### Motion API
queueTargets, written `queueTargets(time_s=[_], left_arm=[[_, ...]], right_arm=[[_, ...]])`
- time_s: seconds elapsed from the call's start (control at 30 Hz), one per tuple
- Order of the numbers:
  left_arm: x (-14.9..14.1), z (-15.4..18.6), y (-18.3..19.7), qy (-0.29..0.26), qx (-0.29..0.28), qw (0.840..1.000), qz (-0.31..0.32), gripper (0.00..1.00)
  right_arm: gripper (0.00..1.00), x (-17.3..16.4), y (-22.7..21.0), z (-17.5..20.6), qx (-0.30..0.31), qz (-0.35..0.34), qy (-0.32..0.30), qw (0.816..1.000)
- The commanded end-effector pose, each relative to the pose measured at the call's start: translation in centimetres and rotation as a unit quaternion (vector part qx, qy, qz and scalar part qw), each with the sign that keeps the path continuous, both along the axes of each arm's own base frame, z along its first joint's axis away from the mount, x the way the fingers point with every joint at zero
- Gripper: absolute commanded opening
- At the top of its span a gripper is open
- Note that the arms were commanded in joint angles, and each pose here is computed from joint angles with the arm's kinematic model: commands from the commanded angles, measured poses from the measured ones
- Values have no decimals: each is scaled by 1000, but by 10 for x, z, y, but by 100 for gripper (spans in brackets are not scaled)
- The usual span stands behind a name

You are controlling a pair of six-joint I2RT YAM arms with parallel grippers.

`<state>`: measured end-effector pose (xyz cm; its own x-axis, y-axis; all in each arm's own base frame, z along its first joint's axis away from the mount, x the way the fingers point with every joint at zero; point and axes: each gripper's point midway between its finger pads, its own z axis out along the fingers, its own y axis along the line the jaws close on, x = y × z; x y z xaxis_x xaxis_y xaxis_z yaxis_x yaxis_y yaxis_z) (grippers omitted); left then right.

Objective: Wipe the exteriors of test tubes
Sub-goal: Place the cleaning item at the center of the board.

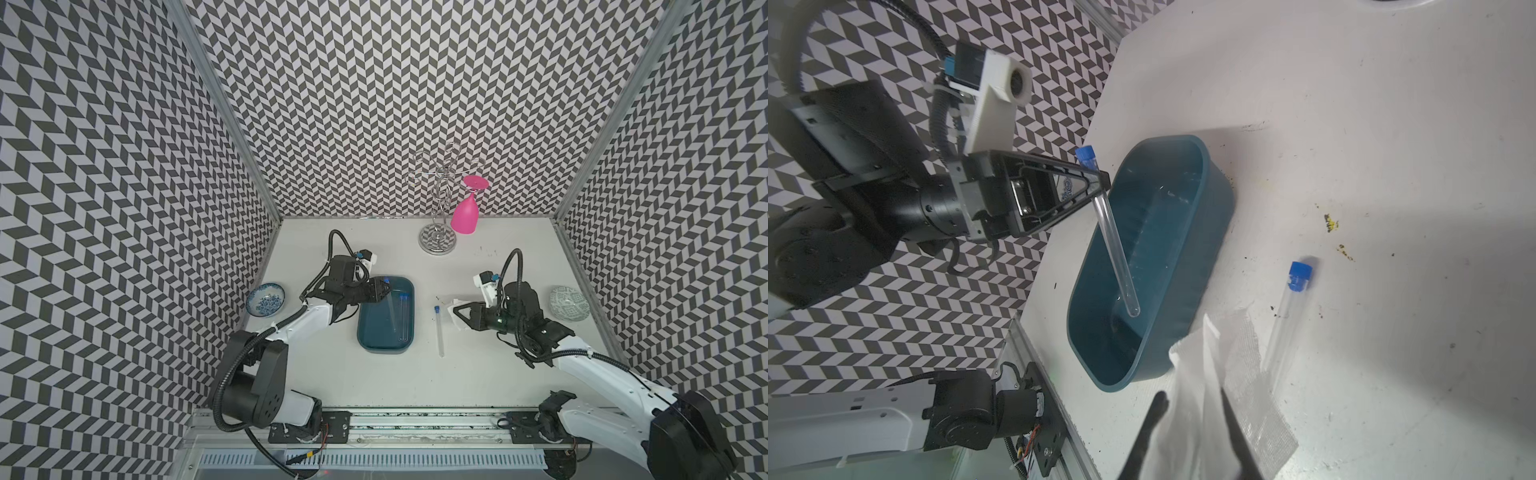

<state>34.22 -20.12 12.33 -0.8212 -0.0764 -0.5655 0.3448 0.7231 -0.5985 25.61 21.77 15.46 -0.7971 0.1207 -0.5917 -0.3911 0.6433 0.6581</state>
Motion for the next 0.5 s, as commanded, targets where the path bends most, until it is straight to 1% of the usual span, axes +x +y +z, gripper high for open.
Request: queueTargets(time_s=[0.0, 0.17, 0.3, 0.37, 0.47], left_arm=[[7, -11, -3, 4, 25, 1000, -15, 20], [15, -35, -9, 27, 45, 998, -21, 20], [21, -50, -13, 44, 58, 997, -27, 22], [25, -59, -13, 51, 63, 996, -26, 22], [27, -65, -17, 58, 57, 996, -26, 23]], right_arm=[[18, 3, -2, 12, 8, 12, -25, 1000], [18, 5, -9, 2, 12, 0, -17, 1000], [18, 5, -12, -11, 6, -9, -7, 1000], [18, 6, -16, -19, -4, -17, 0, 1000], [18, 10, -21, -31, -26, -30, 8, 999]])
